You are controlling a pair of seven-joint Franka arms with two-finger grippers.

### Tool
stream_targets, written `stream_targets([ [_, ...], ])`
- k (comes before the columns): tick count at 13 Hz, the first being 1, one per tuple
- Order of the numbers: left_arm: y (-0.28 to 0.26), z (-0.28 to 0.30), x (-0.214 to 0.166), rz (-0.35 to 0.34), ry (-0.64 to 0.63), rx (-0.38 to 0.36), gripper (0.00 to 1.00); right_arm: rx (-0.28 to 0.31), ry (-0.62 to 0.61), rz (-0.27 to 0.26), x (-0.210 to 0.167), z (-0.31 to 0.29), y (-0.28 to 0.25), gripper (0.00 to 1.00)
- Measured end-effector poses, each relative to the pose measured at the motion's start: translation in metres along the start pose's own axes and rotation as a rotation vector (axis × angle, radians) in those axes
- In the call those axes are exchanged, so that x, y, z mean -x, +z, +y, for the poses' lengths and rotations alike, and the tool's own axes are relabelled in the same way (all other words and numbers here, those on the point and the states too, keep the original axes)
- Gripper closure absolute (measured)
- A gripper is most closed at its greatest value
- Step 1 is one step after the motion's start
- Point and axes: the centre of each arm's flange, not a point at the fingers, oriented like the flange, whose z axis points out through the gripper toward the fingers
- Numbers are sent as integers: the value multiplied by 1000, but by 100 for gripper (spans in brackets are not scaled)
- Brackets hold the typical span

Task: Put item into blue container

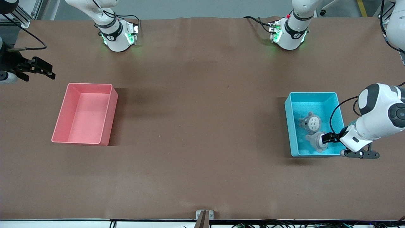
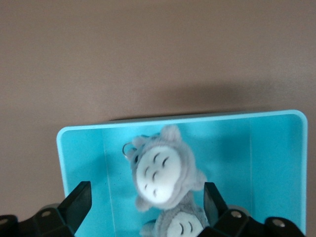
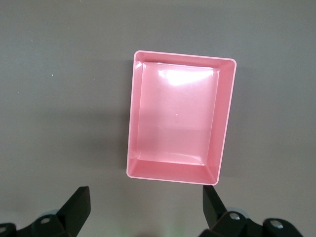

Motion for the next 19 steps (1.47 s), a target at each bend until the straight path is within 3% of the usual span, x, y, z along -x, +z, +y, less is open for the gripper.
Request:
stream_targets([
  [3,-31,0,7,-37,-12,-24,0,-2,41,-1,0,-1,0,0],
  [10,-143,-40,39,-155,-7,68,0,-1,29,0,-1,-3,0,0],
  [19,-274,-2,76,-32,-97,104,0,-1,20,0,0,-4,1,0],
])
